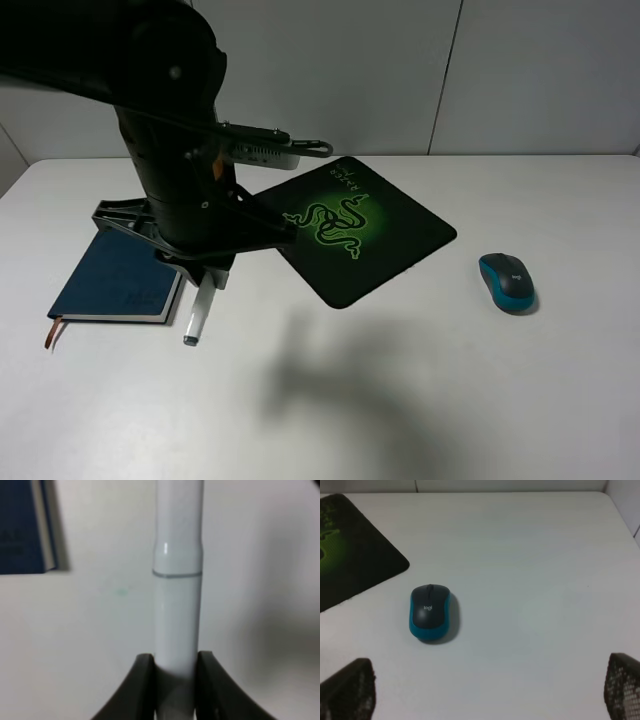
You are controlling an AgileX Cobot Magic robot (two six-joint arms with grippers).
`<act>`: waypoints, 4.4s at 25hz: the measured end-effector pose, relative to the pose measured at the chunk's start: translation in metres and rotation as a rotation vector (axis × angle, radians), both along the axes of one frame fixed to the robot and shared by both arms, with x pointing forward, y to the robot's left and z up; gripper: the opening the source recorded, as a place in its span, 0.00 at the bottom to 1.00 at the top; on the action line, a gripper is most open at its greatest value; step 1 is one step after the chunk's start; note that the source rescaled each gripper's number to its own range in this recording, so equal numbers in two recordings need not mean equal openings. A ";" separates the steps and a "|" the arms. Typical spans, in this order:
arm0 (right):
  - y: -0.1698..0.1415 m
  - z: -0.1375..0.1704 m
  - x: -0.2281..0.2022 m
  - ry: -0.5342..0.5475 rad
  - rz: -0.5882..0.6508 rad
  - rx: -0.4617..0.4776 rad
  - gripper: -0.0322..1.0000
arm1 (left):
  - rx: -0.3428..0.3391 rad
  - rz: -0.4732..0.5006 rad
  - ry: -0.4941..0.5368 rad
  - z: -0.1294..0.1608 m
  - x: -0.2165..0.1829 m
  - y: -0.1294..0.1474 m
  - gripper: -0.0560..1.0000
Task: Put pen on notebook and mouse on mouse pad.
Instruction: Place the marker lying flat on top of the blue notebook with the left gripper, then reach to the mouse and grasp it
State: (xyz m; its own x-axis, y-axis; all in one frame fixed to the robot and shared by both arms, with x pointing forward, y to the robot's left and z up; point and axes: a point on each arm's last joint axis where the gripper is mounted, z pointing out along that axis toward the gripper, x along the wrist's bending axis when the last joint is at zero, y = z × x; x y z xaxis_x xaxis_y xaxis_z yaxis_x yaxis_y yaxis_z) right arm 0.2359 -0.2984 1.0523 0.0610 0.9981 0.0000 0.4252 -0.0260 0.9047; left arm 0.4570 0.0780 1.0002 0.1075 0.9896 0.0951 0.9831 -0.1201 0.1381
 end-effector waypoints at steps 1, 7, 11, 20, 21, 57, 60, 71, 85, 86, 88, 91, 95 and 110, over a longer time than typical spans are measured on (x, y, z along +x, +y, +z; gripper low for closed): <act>0.000 0.000 0.000 0.000 0.000 0.000 1.00 | 0.031 -0.041 0.011 0.005 -0.003 0.005 0.05; 0.000 0.000 0.000 0.000 0.000 0.000 1.00 | 0.096 -0.101 0.033 0.017 -0.004 0.020 0.05; 0.000 0.000 0.000 0.000 0.000 0.000 1.00 | 0.117 -0.115 0.073 0.020 0.006 0.039 0.05; 0.000 0.000 0.000 0.000 0.000 0.000 1.00 | 0.121 -0.123 0.119 0.022 0.034 0.084 0.05; 0.000 0.000 0.000 0.000 0.000 0.000 1.00 | 0.121 -0.123 0.121 0.022 0.038 0.090 0.05; 0.000 0.000 0.000 0.000 0.000 0.000 1.00 | 0.079 -0.105 0.043 -0.043 0.114 0.162 0.05; 0.000 0.000 0.000 0.000 0.000 0.000 1.00 | 0.078 -0.106 0.058 -0.056 0.119 0.161 0.05; 0.000 0.000 0.000 0.000 0.000 0.000 1.00 | 0.068 -0.112 0.053 -0.081 0.128 0.158 0.05; 0.000 0.000 0.000 0.000 0.000 0.000 1.00 | 0.060 -0.120 0.039 -0.092 0.132 0.156 0.05; 0.000 0.000 0.000 0.000 0.000 0.000 1.00 | 0.060 -0.120 0.039 -0.092 0.132 0.156 0.05; 0.000 0.000 0.000 0.000 0.000 0.000 1.00 | 0.060 -0.120 0.039 -0.092 0.132 0.156 0.05; 0.000 0.000 0.000 0.000 0.000 0.000 1.00 | 0.063 -0.120 0.045 -0.092 0.132 0.156 0.20; 0.000 0.000 0.000 0.000 0.000 0.000 1.00 | 0.065 -0.122 0.045 -0.092 0.132 0.157 0.78; 0.000 0.000 0.000 0.000 0.000 0.000 1.00 | 0.064 -0.111 0.007 -0.062 0.129 0.158 1.00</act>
